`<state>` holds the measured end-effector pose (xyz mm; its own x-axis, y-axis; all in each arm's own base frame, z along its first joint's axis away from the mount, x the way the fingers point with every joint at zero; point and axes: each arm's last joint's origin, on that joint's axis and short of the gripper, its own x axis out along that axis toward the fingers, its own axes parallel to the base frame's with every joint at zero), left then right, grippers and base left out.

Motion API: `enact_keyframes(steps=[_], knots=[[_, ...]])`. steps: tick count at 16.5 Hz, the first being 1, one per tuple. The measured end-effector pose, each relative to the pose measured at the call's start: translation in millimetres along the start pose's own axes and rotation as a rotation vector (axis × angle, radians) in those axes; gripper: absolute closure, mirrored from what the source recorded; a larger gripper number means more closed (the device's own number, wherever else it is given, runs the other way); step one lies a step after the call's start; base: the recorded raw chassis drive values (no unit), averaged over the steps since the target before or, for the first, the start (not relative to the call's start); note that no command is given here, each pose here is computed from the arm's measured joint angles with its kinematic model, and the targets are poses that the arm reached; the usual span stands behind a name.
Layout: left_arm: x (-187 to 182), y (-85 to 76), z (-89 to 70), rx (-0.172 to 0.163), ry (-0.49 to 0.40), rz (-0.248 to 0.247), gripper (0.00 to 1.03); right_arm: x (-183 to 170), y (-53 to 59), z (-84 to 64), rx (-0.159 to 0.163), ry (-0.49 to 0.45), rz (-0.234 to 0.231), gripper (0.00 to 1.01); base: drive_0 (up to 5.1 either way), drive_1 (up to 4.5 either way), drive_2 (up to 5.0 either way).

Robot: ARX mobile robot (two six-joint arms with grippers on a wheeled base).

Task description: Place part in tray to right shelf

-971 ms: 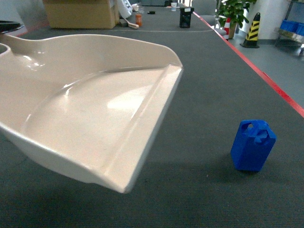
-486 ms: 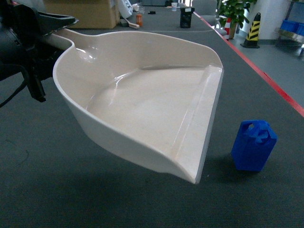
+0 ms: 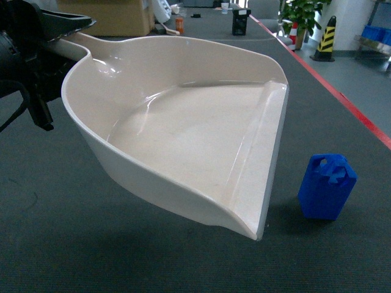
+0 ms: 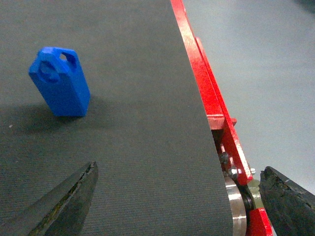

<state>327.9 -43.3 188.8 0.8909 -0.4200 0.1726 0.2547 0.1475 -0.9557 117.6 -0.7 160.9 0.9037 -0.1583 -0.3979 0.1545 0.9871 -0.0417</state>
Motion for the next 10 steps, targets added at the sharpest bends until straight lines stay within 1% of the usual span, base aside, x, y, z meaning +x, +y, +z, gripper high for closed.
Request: enact_keyframes(steps=[1,3,4,5,6,7,8,10], knots=[[0,0.3,0.0,0.000,-0.001,0.003,0.89,10,-0.2,0.5,0.004,0.024,0.012,0.03,0.0,0.00,0.0],[0,0.0,0.0,0.000,-0.001,0.001,0.89,29,4.0,6.7,0.000,0.053,0.091,0.03,0.0,0.00,0.0],[0,-0.3,0.1,0.001,-0.002,-0.001,0.89,39,7.1,12.0,-0.008,0.059,0.125,0.03,0.0,0.00,0.0],[0,-0.3,0.1,0.001,-0.003,0.000,0.89,55,13.6,20.2,-0.011,0.067,0.193,0.03,0.0,0.00,0.0],[0,-0.2,0.1,0.000,-0.002,0.001,0.89,70,21.3,27.3,-0.026,0.078,0.252,0.03,0.0,0.00,0.0],[0,0.0,0.0,0.000,-0.002,0.002,0.89,78,26.9,30.7,-0.043,0.086,0.287,0.03,0.0,0.00,0.0],[0,-0.1,0.0,0.000,-0.002,0.001,0.89,92,37.5,34.8,-0.069,0.114,0.344,0.03,0.0,0.00,0.0],[0,-0.1,0.1,0.000,-0.002,0.002,0.89,110,49.6,37.3,-0.106,0.150,0.383,0.03,0.0,0.00,0.0]])
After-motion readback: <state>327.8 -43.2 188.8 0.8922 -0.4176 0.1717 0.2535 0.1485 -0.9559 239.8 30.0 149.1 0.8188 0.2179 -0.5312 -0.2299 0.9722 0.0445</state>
